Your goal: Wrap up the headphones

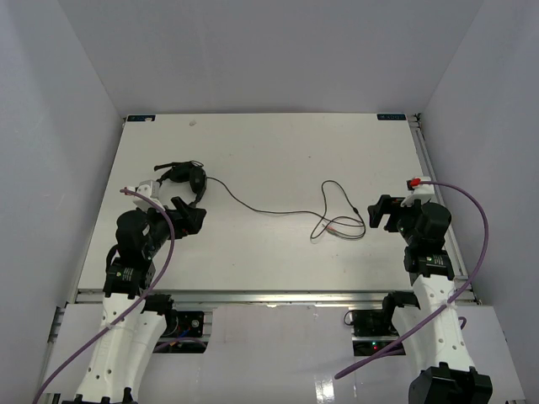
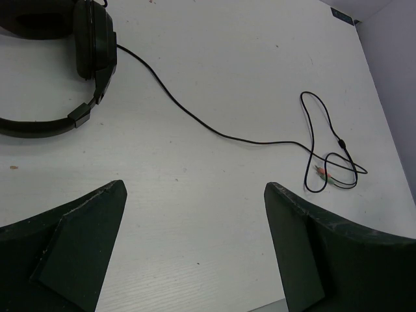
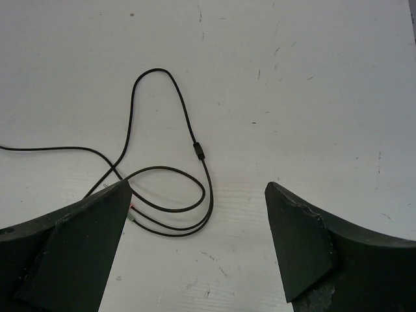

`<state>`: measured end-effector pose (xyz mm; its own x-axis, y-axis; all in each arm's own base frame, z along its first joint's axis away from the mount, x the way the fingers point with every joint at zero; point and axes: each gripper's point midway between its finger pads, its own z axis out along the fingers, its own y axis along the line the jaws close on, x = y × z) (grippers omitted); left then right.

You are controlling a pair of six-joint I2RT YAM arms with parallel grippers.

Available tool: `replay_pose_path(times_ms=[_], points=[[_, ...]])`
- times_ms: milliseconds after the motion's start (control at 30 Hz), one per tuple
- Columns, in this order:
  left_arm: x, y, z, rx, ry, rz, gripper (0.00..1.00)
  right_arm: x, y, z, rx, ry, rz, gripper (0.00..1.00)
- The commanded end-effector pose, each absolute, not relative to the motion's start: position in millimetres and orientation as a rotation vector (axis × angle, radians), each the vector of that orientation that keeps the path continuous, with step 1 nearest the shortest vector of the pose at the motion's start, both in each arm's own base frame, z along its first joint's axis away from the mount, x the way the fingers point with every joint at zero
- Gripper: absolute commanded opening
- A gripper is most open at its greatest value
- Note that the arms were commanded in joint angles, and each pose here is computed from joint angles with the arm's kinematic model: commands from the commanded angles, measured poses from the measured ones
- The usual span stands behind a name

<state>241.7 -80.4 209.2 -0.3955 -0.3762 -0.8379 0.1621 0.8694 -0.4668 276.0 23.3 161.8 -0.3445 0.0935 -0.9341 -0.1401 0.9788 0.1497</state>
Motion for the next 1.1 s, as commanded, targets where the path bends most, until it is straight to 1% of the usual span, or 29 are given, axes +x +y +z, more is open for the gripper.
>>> replay_pose_path(times_ms=[0, 333, 400, 467, 567, 633, 700, 767, 800, 900, 1000, 1067], points=[[242, -83, 220, -0.137, 1.864, -0.596, 0.98, 283, 23, 188, -0.054, 1.829, 0.235, 0.90], [243, -82, 218, -0.143, 1.869, -0.592, 0.98, 272, 49, 184, -0.317, 1.803, 0.307, 0.90], [244, -81, 216, -0.154, 1.874, -0.588, 0.98, 266, 58, 177, -0.445, 1.794, 0.317, 0.90], [248, -76, 210, -0.204, 1.892, -0.564, 0.98, 254, 72, 163, -0.677, 1.767, 0.344, 0.90], [262, -56, 173, -0.388, 2.028, -0.446, 0.98, 242, 100, 180, -0.870, 1.668, 0.501, 0.90], [270, -52, 156, -0.459, 2.122, -0.426, 0.98, 246, 104, 189, -0.882, 1.670, 0.545, 0.90], [285, -48, 146, -0.543, 2.179, -0.432, 0.98, 249, 107, 180, -0.886, 1.696, 0.603, 0.90], [300, -28, 149, -0.642, 2.153, -0.422, 0.98, 251, 109, 172, -0.887, 1.687, 0.625, 0.90], [308, -27, 146, -0.676, 2.173, -0.469, 0.98, 248, 110, 161, -0.883, 1.698, 0.637, 0.90], [327, 3, 135, -0.841, 2.184, -0.491, 0.98, 249, 107, 164, -0.905, 1.685, 0.595, 0.90], [340, 21, 116, -0.940, 2.244, -0.430, 0.96, 246, 110, 171, -0.909, 1.658, 0.603, 0.90], [347, 33, 91, -1.006, 2.321, -0.351, 0.95, 243, 111, 177, -0.909, 1.638, 0.603, 0.90]])
